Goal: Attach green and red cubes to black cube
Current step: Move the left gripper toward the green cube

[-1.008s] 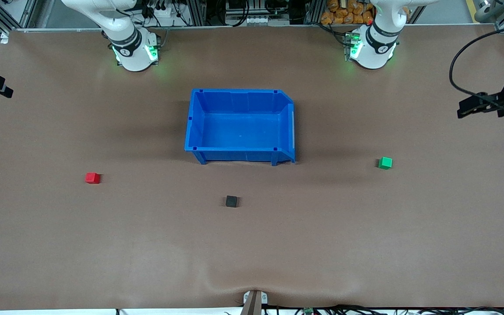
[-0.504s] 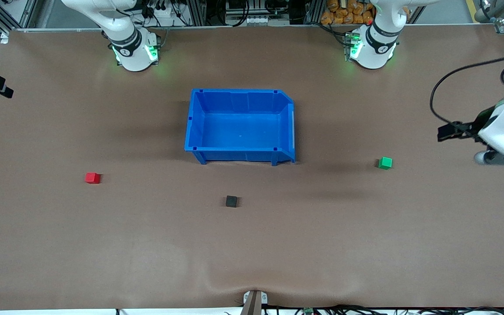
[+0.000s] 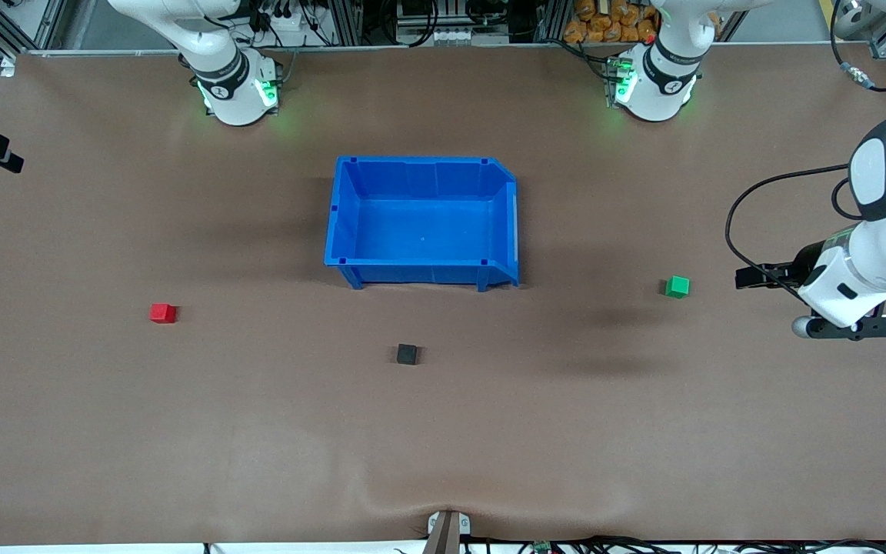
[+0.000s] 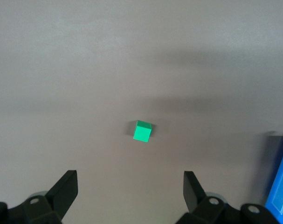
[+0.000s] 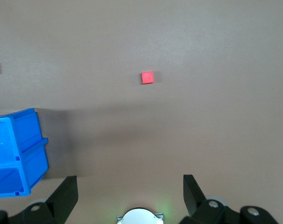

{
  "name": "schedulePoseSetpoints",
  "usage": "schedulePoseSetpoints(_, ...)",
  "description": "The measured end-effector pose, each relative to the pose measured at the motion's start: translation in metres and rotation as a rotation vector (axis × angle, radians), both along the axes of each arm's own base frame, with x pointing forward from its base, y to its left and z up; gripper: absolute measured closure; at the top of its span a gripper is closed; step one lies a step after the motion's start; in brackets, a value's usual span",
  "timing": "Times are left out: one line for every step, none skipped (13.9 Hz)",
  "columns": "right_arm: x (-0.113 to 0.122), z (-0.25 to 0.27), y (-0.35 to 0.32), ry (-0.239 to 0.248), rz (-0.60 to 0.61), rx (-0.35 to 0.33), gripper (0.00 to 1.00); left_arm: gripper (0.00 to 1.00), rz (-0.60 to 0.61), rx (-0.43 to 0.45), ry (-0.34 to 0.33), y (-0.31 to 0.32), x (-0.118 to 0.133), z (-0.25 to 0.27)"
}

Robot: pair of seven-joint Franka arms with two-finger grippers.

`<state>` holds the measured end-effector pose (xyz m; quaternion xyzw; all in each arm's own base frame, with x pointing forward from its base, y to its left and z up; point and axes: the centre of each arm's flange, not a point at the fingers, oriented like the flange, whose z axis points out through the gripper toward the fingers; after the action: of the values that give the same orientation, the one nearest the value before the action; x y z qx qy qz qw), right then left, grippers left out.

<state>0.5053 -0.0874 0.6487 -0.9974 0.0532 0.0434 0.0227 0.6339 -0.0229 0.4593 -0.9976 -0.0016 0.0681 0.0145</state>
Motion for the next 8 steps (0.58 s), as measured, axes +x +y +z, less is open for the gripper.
schedulePoseSetpoints(0.0,0.0,-0.001,0.0,-0.002,0.0,0.0,0.0,0.0,0.0,-0.001,0.0,0.0,-0.004)
schedulePoseSetpoints(0.0,0.0,-0.002,0.0,-0.003,0.0,0.0,0.0,0.002,0.0,-0.001,-0.002,0.0,-0.01)
schedulePoseSetpoints(0.0,0.0,-0.002,0.0,-0.004,0.0,0.0,0.0,0.011,0.001,-0.002,-0.004,-0.001,-0.018)
schedulePoseSetpoints(0.0,0.0,-0.002,0.0,-0.004,0.0,0.0,0.0,0.02,0.003,-0.002,-0.009,-0.003,-0.025)
schedulePoseSetpoints(0.0,0.0,-0.002,0.001,-0.004,0.0,0.0,0.0,0.028,0.005,-0.003,-0.013,-0.004,-0.031)
schedulePoseSetpoints(0.0,-0.001,-0.002,0.001,-0.004,0.0,0.0,0.0,0.03,0.006,-0.001,-0.017,-0.005,-0.035)
schedulePoseSetpoints(0.0,-0.001,-0.002,0.002,-0.004,0.0,0.0,0.0,0.028,0.006,0.002,-0.019,-0.006,-0.037)
schedulePoseSetpoints(0.0,-0.001,-0.002,0.002,-0.004,0.0,0.0,0.0,0.026,0.006,0.006,-0.02,-0.007,-0.041)
